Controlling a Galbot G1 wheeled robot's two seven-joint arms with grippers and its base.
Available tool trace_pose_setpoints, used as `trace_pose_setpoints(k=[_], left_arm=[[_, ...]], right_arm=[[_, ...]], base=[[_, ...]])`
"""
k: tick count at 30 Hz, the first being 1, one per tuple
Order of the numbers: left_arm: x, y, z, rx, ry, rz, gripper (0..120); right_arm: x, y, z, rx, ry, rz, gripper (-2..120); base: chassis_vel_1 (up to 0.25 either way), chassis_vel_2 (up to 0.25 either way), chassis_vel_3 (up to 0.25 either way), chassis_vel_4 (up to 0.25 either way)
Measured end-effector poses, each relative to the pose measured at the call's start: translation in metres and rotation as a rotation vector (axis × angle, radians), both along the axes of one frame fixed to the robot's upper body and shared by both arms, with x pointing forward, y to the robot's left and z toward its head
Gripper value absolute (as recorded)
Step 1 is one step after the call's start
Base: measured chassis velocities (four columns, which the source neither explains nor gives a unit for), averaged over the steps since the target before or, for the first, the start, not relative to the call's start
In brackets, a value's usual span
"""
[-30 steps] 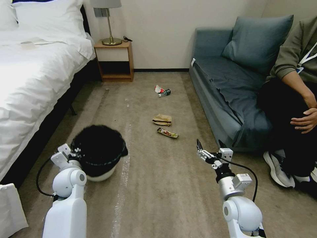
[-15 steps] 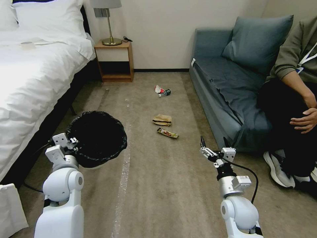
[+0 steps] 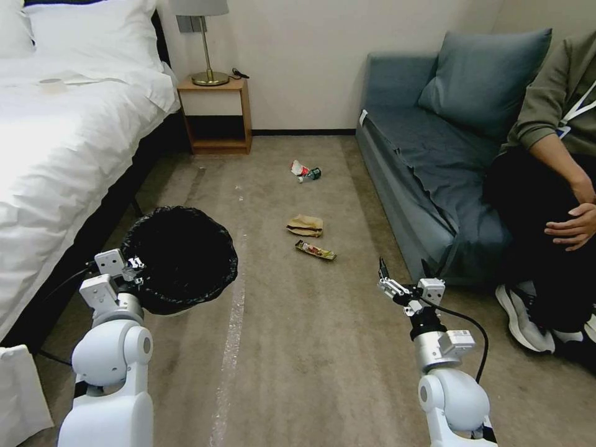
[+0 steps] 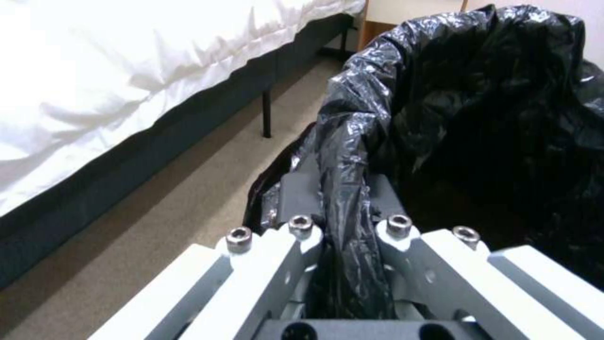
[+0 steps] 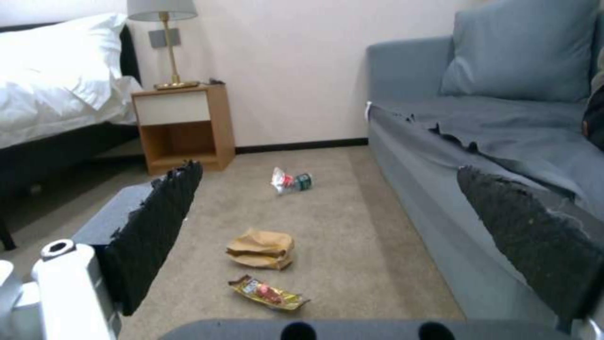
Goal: Pick up the trash bin, then pick up the garbage on the floor and place it into the trash bin.
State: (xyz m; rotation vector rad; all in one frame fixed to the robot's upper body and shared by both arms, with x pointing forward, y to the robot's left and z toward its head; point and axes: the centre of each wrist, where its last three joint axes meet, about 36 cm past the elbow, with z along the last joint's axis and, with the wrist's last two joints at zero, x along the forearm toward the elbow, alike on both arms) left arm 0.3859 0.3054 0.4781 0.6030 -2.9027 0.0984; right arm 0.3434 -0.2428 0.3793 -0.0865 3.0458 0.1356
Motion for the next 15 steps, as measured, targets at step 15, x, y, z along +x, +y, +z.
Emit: trace_pose_setpoints(k=[15], left_arm=[[0.0001, 0.0018, -0.0011, -0.001, 0.000, 0.005, 4]], right_arm=[[-0.0005, -0.0006, -0.0020, 0.005, 0.009, 0.001, 100]], base=[[-0.032, 0.031, 0.031, -0.027]])
